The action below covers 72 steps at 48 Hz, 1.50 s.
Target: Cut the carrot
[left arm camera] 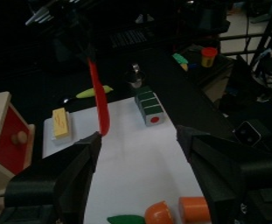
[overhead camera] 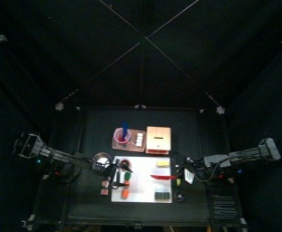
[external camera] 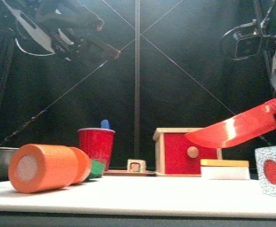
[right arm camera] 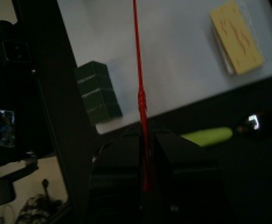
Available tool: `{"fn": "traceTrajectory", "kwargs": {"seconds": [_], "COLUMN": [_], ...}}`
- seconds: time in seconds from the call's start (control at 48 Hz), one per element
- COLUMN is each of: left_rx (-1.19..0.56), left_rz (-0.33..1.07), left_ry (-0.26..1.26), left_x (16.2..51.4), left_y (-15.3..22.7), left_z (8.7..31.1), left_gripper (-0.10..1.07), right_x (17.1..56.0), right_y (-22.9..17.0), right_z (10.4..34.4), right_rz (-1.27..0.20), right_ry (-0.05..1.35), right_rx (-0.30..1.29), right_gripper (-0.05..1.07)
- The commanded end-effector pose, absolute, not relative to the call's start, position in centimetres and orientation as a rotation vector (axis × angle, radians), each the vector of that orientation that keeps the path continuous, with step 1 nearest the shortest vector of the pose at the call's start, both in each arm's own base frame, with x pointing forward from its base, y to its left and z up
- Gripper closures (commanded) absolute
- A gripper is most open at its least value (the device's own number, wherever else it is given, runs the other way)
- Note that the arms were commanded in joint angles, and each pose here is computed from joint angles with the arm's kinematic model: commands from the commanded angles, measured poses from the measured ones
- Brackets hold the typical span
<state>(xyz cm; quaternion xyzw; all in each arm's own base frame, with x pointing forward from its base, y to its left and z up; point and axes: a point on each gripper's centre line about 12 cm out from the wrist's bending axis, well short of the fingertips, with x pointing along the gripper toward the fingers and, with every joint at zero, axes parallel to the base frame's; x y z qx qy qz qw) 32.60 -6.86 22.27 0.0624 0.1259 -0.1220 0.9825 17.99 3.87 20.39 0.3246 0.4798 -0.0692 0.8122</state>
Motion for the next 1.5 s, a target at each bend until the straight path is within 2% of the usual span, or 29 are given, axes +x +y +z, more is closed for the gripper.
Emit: {"fn": "traceTrajectory", "kwargs": {"seconds": [0.0, 0.104, 0.271, 0.5, 0.646, 0.958, 1.042, 1.167, 1.479], "left_rx": [0.120, 0.121, 0.122, 0.122, 0.122, 0.110, 0.096, 0.079, 0.043], "left_rz": [-0.243, -0.242, -0.243, -0.244, -0.243, -0.235, -0.228, -0.219, -0.203], "left_ry": [0.234, 0.245, 0.261, 0.261, 0.261, 0.267, 0.270, 0.269, 0.214], "left_x": [32.8, 32.9, 33.1, 33.1, 33.0, 32.5, 32.3, 31.8, 29.9], "left_y": [-6.9, -6.8, -6.9, -6.9, -6.8, -6.6, -6.6, -6.4, -6.0], "left_z": [22.7, 22.4, 21.8, 21.8, 21.8, 21.6, 21.5, 21.6, 22.7], "left_gripper": [-0.02, -0.02, -0.02, -0.02, -0.02, -0.02, -0.02, -0.02, -0.02], "right_x": [17.0, 17.3, 18.9, 20.4, 20.8, 20.8, 20.9, 21.3, 23.7], "right_y": [3.6, 3.2, 3.2, 3.2, 3.4, 3.4, 3.4, 3.4, 3.2], "right_z": [20.7, 20.6, 20.9, 18.4, 17.1, 15.6, 15.7, 16.4, 19.8], "right_rz": [-0.231, -0.274, -0.231, -0.252, -0.259, -0.280, -0.278, -0.262, -0.192], "right_ry": [1.081, 1.028, 0.902, 0.916, 0.932, 0.961, 0.961, 0.936, 0.802], "right_rx": [0.767, 0.791, 0.758, 0.760, 0.758, 0.760, 0.752, 0.735, 0.634], "right_gripper": [0.59, 0.59, 0.59, 0.57, 0.47, 0.11, 0.06, 0.06, 0.06]}}
